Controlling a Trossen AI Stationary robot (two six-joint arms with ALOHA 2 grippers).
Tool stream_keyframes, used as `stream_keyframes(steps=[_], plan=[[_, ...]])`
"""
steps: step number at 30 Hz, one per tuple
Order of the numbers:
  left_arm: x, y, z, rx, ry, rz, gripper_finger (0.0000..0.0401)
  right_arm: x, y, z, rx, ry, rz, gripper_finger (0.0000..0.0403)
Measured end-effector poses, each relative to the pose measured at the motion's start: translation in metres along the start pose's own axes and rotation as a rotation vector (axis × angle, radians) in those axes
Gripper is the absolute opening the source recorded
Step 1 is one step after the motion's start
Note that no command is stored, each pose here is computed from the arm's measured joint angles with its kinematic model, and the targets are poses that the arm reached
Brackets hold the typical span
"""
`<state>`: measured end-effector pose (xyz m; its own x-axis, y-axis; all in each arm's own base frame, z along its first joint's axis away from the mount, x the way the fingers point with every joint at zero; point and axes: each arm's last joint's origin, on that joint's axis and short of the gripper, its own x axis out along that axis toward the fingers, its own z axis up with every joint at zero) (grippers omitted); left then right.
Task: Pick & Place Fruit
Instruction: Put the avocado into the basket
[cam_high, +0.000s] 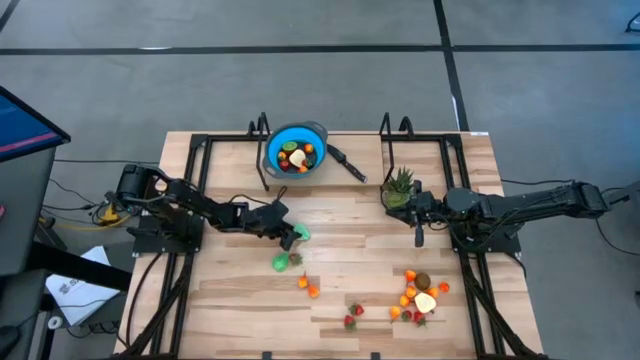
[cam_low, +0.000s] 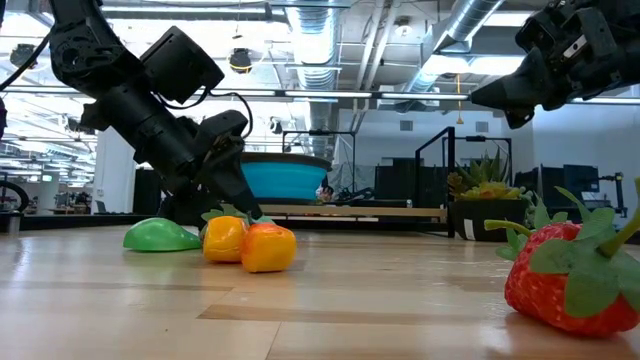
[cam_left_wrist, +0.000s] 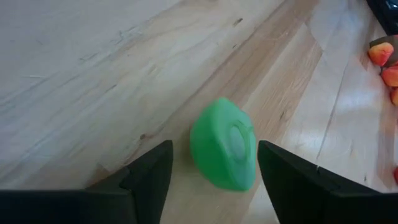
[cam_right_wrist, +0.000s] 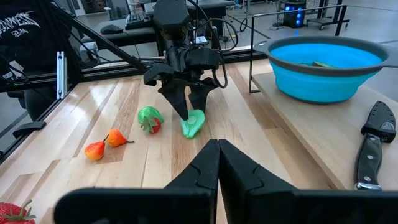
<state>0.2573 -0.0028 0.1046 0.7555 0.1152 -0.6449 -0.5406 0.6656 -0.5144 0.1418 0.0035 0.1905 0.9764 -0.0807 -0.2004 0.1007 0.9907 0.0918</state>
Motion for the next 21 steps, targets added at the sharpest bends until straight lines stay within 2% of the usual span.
stream_keyframes(steps=[16, 21], plan=[[0.0001, 0.0006, 0.0012, 0.001, -0.031, 0.023, 0.0104, -0.0001, -0.0005, -0.0044, -0.005, 0.045, -0.005, 0.0001], [0.0001, 0.0005, 0.0013, 0.001, -0.032, 0.021, 0.0082, -0.0001, -0.0006, -0.0045, -0.005, 0.046, -0.006, 0.0001]])
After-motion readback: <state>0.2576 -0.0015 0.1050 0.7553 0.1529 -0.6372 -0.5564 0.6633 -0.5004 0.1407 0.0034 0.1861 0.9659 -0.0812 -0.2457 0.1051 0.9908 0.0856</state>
